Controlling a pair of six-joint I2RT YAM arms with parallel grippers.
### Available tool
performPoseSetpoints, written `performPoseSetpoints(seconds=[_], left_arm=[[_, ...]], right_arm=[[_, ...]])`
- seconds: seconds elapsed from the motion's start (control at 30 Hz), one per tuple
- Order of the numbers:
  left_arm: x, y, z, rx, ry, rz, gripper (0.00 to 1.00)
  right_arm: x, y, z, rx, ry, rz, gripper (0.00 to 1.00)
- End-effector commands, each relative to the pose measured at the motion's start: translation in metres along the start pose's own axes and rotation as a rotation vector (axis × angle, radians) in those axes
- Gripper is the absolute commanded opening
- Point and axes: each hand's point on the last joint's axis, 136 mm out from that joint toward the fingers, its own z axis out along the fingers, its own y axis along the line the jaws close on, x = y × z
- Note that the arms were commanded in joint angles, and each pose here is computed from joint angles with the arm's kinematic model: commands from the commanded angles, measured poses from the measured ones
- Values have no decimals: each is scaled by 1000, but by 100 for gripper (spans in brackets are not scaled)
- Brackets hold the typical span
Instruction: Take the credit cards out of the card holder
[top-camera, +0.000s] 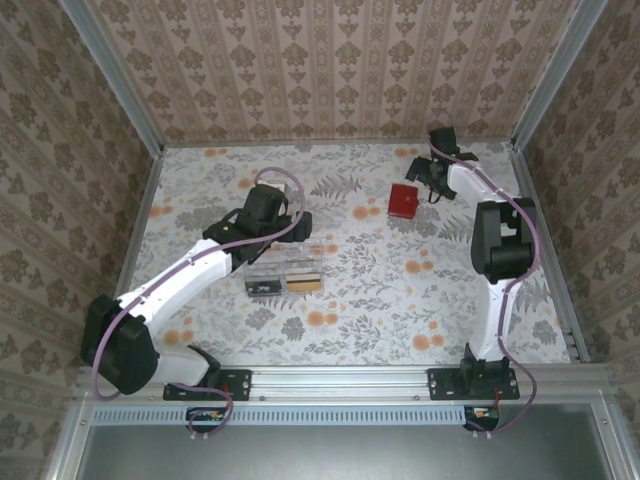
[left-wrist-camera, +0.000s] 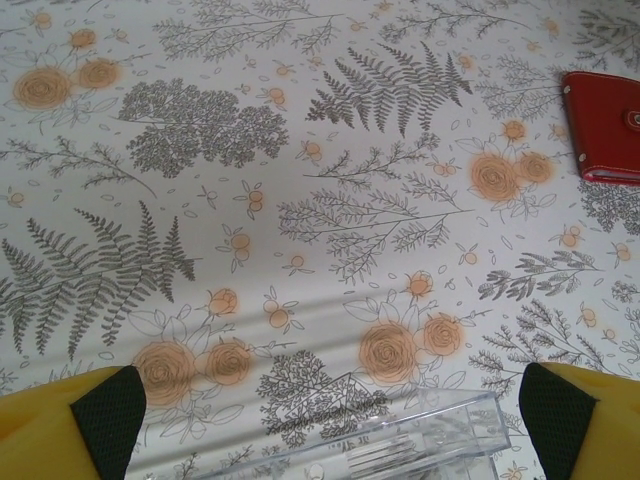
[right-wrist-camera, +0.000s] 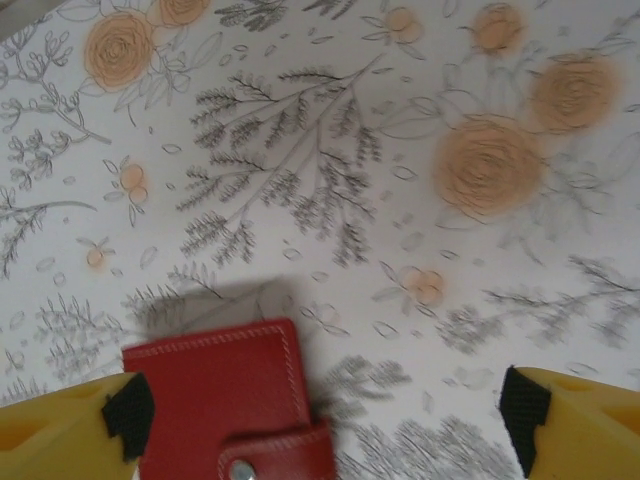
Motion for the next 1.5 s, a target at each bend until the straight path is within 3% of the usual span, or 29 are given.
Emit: performPoseSetpoints(seconds=[0.0,0.23,0.63,0.83,1.3,1.47], left_arm=[[-5,-1,-13,29,-2,-29,100],[-4,6,-19,19,-9,-37,100],[2,5,-26,47,-12,-58,100],[4,7,-29,55,-33,-78,100],[6,-9,-40,123,-74,-93,100],[12,-27,-44,173,-81,-101,100]], right_arm=[[12,22,13,-7,54,-36,87],[27,47,32,25,100,-135,76],[49,39,43,212,117,-302,75],[71,38,24,192,126,-335,53],[185,42,-32,44,180,-312,51],[198,42,-53,14,189,-307,53]])
